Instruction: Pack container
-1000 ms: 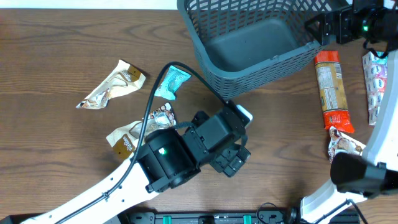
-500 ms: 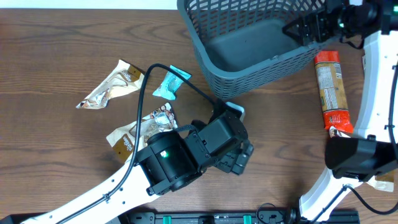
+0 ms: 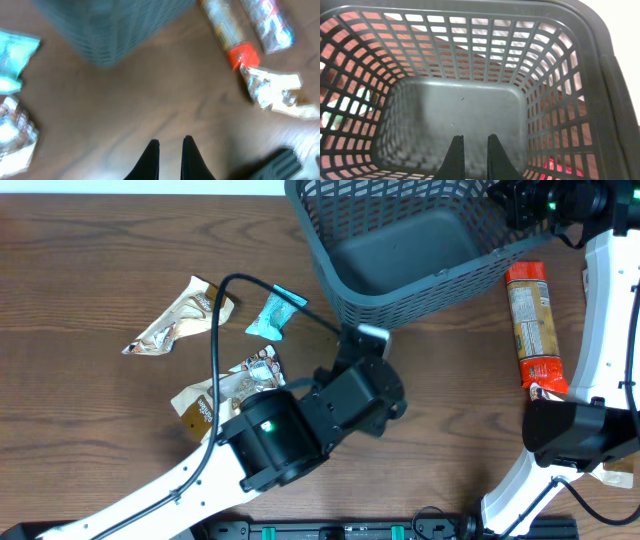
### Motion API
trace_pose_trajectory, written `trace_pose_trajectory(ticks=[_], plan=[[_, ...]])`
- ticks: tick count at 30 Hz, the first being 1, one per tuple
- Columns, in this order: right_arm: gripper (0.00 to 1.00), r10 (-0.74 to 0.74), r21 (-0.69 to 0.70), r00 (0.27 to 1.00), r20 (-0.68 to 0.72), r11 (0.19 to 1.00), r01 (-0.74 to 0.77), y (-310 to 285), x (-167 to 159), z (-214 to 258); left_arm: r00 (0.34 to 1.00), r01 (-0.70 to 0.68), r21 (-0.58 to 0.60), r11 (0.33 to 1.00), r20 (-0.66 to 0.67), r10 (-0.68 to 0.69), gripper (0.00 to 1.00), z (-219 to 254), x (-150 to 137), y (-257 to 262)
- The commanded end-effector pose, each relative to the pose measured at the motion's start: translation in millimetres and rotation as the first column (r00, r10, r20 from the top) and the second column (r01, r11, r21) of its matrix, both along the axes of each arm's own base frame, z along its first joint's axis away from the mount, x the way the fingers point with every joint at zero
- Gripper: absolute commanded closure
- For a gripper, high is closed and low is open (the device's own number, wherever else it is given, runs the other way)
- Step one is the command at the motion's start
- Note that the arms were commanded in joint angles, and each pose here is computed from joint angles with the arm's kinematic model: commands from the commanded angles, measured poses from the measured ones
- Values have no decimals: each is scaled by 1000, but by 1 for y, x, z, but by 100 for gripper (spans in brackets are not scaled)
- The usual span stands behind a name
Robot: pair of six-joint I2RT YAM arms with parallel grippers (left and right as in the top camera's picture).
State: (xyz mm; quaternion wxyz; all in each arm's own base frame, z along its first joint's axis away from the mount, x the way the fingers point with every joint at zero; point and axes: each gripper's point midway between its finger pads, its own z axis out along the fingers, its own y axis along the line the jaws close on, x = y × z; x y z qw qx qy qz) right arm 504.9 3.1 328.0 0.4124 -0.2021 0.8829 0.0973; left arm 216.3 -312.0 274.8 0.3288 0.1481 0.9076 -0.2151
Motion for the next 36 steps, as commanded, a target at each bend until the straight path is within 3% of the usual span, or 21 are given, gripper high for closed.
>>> trace_pose_trajectory(ticks=[1,10,25,36], plan=[[99,-27,-17,1000,-4,999,27,-7,1,-1,997,5,60,998,81,-10,94,-11,20,-14],[99,-15,-27,999,-49,1000,14,-8,-1,-16,998,17,110,994,65,-24,94,-44,32,-37],[99,-3,-52,985,-172,999,-6,-13,-6,-55,990,-27,39,999,139,22,94,-34,70,-44],[99,-22,-70,976,-215,997,7,-16,-13,-62,990,-79,81,994,120,69,94,-63,99,-39]])
